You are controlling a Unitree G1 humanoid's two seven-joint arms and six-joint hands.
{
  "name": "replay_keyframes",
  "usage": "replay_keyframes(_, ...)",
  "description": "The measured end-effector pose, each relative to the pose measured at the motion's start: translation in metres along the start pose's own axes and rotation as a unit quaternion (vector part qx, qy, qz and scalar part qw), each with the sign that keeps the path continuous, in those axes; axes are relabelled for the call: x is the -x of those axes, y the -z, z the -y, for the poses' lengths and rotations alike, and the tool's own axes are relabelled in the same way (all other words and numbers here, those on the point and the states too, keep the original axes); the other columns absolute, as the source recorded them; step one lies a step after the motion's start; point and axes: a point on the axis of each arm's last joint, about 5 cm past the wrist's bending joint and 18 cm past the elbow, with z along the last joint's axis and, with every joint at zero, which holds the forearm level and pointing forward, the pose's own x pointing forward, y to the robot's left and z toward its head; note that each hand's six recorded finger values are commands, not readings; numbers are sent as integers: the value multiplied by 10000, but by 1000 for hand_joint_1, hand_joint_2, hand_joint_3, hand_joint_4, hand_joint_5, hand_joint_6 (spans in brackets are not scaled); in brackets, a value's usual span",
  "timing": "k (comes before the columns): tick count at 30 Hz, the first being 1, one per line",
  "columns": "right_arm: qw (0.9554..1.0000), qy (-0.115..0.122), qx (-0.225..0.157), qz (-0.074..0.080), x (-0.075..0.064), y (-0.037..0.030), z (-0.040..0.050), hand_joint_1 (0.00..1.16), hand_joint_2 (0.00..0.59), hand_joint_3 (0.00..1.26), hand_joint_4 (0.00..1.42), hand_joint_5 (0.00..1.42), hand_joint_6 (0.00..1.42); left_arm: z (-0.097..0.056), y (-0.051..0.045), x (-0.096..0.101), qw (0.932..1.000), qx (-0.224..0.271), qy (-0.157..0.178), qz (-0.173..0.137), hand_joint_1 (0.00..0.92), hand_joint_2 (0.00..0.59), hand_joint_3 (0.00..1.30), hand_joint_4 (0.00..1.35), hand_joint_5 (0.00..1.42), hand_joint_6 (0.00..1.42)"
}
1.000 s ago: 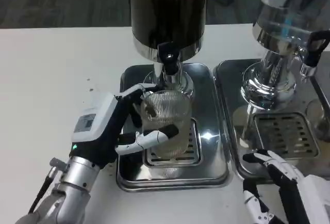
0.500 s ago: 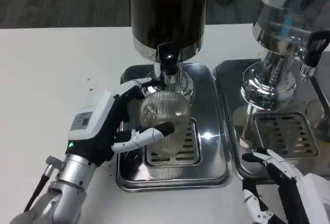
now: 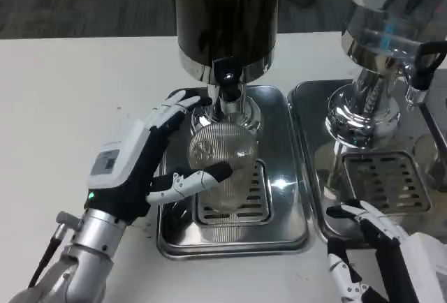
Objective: Grasp the cup under the faucet to collect the drink, then remove the cup.
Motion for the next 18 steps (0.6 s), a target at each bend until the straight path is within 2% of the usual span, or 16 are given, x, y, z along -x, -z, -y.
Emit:
replay_keyframes(4,10000,9,-11,10,-8,-1,0,313,496,329,174,195,380,-69,33,43,10000,-27,-59,6,50,23,203,53,159,408)
replay_keyframes(12,10000,23,-82,14,-34,5,-4,314,496,327,174,195,380,-252,98,207,9992,61,-387,-72,13,14,166,52,159,408)
replay_keyframes(18,9999,78,-113,79,-83,0,-3,314,496,327,174,195,380,-479,146,324,9973,262,-673,-108,0,65,165,137,206,386)
